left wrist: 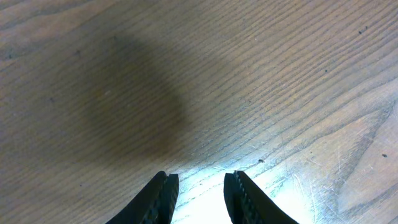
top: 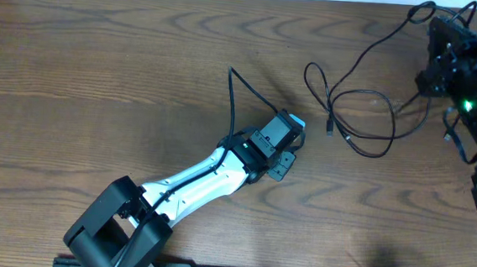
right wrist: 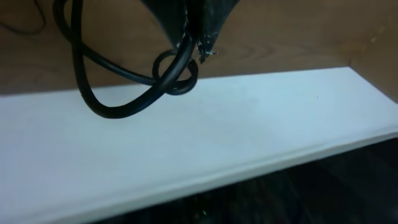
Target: Untangle cables
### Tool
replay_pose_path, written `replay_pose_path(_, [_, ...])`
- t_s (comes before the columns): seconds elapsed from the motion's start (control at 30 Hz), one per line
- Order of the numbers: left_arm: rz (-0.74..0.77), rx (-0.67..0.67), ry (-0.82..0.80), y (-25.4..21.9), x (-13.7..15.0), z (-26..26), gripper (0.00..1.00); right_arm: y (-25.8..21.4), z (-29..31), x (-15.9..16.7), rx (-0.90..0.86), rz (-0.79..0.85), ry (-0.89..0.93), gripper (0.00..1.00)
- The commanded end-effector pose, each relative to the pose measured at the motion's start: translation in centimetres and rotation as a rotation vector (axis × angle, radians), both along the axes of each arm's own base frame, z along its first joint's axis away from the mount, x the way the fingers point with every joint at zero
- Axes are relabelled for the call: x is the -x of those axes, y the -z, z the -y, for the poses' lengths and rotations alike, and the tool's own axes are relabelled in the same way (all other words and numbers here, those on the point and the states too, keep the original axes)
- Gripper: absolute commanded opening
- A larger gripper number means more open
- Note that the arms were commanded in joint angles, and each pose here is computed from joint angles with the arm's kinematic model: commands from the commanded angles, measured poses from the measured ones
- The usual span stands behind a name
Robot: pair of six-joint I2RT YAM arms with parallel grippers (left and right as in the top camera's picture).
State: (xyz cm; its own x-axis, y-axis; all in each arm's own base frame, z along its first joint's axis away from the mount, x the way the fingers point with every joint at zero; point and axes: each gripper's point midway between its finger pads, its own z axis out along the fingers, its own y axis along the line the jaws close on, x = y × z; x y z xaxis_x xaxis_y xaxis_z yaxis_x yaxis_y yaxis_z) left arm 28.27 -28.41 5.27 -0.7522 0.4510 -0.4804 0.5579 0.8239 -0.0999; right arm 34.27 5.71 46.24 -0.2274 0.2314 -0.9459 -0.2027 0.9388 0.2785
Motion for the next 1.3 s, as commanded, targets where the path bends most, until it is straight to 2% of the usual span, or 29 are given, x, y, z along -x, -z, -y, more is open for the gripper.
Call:
replay_pose_path(0.0, [0.017, 0.014, -0.003, -0.7, -0.2, 0.1, 0.33, -1.3, -1.5, 1.9, 0.041, 0.062, -0.111, 0.01])
replay_pose_path(0.07, [0.014, 0.044, -0.04, -1.0, -0.5, 0.4, 0.71, -1.8, -1.7, 2.2, 0.051, 0.085, -0.127, 0.01])
replay_pose_path(0.13, [0.013, 0.085, -0.086, -1.3, -0.9, 0.8, 0.89, -3.0, -2.2, 2.6, 0.06, 0.137, -0.158, 0.01])
replay_pose_path(0.2, [0.01, 0.144, -0.144, -1.9, -1.4, 1.5, 1.0, -4.8, -3.7, 3.9, 0.08, 0.225, -0.257, 0.01])
replay_pose_path(0.33, [0.039, 0.355, -0.119, -5.7, -2.2, 4.7, 0.98, -6.4, -4.3, 5.2, 0.081, 0.29, -0.297, 0.01])
replay_pose_path(0.4, [0.109, 0.464, -0.094, -9.1, -3.0, 5.8, 0.98, -6.0, -3.7, 5.0, 0.083, 0.268, -0.257, 0.01])
replay_pose_path(0.5, [0.181, 0.615, -0.141, -14.5, -3.9, 5.7, 0.98, -4.8, -2.8, 4.5, 0.086, 0.215, -0.203, 0.01])
replay_pose_path(0.6, [0.246, 0.724, -0.16, -19.8, -3.6, 4.4, 0.98, -3.9, -2.5, 4.4, 0.107, 0.183, -0.188, 0.01])
replay_pose_path(0.8, [0.351, 0.83, -0.087, -23.8, -2.9, 5.8, 0.98, -3.9, -3.4, 4.8, 0.057, 0.17, -0.239, 0.01])
replay_pose_path(0.97, [0.359, 0.817, -0.011, -21.1, -2.8, 9.4, 0.98, -4.1, -4.4, 5.6, 0.012, 0.162, -0.302, 0.01])
replay_pose_path(1.13, [0.315, 0.774, -0.003, -14.8, -4.1, 12.3, 0.99, -5.0, -5.0, 7.0, -0.014, 0.185, -0.345, 0.01])
replay_pose_path(1.27, [0.248, 0.694, -0.015, -8.5, -4.8, 13.2, 0.92, -6.4, -4.9, 8.0, -0.014, 0.24, -0.343, 0.01])
